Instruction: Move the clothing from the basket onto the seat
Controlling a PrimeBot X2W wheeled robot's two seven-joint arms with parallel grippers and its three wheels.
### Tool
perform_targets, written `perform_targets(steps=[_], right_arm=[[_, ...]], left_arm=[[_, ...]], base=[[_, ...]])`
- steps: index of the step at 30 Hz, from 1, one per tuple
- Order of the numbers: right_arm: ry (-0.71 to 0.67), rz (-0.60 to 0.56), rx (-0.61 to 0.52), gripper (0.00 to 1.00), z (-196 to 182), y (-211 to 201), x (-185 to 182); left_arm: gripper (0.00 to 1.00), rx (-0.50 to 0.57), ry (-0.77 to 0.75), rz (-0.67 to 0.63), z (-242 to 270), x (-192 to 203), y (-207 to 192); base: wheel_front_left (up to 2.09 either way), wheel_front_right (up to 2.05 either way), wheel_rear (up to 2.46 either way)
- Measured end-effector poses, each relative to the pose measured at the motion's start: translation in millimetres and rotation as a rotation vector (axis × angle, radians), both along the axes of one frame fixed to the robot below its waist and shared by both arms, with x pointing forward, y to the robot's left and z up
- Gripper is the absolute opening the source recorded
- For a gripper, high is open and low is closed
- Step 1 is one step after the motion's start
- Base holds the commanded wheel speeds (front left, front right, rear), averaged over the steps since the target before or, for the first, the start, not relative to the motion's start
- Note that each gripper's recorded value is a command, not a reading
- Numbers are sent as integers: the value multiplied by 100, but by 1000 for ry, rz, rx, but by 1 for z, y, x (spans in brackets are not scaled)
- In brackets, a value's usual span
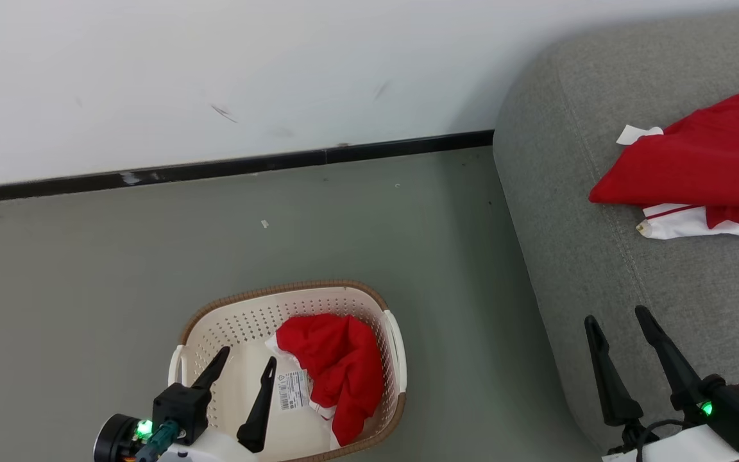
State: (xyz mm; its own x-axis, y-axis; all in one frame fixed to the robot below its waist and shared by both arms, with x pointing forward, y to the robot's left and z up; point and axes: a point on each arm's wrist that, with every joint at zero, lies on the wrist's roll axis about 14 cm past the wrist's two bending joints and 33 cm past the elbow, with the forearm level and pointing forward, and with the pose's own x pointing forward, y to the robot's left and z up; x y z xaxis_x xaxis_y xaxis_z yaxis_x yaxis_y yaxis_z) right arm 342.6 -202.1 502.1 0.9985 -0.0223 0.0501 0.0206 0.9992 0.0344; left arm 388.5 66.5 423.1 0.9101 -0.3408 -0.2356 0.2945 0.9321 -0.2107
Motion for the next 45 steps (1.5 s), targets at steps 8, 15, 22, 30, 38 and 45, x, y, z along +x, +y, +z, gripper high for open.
perform_targets(steps=[8, 15, 22, 30, 38, 45], right_arm=[[-6, -10, -16, 100, 1, -5, 19], [3, -26, -34, 100, -5, -11, 35], [5, -43, -56, 100, -10, -20, 55], [20, -74, -67, 100, -20, -32, 70], [40, -82, -78, 100, -33, -36, 83], [42, -85, -85, 100, -39, -39, 93]], left_arm=[[100, -18, 77, -104, -26, 11, -36], [100, -18, 129, -188, -50, 24, -63], [100, 10, 203, -286, -86, 29, -87], [100, 23, 288, -351, -123, 26, -103], [100, 12, 329, -403, -149, 35, -121], [100, 4, 360, -432, -169, 38, -130]], base=[[0, 0, 0], [0, 0, 0], [0, 0, 0], [0, 0, 0], [0, 0, 0], [0, 0, 0]])
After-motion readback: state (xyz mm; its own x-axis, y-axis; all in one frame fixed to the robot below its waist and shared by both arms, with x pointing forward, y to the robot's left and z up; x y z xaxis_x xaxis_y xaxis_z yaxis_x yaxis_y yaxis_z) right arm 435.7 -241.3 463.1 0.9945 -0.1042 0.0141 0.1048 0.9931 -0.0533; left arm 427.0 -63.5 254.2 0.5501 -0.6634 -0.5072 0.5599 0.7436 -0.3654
